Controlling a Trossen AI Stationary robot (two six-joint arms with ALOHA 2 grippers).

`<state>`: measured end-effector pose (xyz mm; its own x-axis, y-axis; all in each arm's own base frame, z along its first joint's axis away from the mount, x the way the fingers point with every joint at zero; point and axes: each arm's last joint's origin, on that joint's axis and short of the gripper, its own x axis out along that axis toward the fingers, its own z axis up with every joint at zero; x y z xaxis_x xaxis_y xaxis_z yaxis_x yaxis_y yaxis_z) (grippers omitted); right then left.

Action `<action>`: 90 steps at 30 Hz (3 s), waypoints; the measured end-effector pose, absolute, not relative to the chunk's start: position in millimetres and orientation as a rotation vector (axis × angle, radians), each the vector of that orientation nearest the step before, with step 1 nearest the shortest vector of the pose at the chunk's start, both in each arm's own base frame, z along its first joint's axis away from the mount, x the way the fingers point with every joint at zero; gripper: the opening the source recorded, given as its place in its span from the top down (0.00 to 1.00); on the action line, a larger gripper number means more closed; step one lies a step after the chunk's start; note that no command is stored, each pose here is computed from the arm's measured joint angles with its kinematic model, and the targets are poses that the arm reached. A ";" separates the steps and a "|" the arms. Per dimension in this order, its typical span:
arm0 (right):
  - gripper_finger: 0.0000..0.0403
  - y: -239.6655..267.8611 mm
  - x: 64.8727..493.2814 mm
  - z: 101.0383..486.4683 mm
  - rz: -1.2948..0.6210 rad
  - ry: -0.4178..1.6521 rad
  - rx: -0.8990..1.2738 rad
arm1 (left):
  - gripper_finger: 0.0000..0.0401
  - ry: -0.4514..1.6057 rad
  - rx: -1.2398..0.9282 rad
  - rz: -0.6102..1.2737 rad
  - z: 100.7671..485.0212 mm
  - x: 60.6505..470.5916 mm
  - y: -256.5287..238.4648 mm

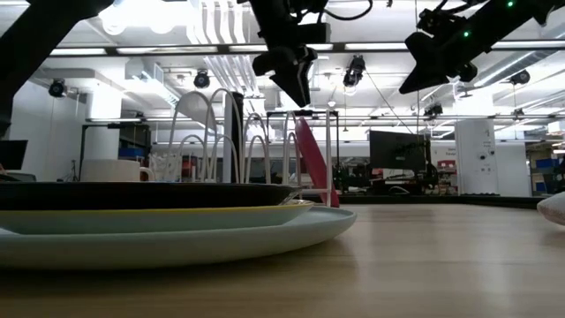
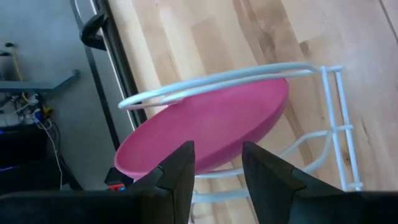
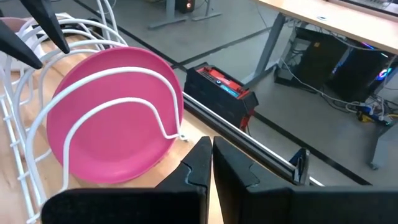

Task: Sort dishes
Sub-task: Put the pink plate into the dish rack

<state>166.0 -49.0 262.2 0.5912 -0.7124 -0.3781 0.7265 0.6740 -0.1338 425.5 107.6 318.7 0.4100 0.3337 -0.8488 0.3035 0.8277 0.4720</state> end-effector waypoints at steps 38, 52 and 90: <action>0.98 -48.9 165.8 261.1 -0.836 0.431 0.030 | 0.69 1.247 0.691 -0.076 294.5 435.0 108.1; 0.98 -48.9 165.7 261.0 -0.835 0.435 0.023 | 0.69 1.251 0.659 -0.087 293.6 436.5 93.3; 0.98 -49.3 165.5 260.5 -0.836 0.443 0.017 | 0.69 1.323 0.689 -0.132 276.3 443.5 89.0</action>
<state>165.5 -49.3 260.5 0.5852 -0.7129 -0.3865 0.7199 0.6761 -0.1570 443.5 89.0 276.3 0.2696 0.2891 -0.9185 0.4647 0.7964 0.3871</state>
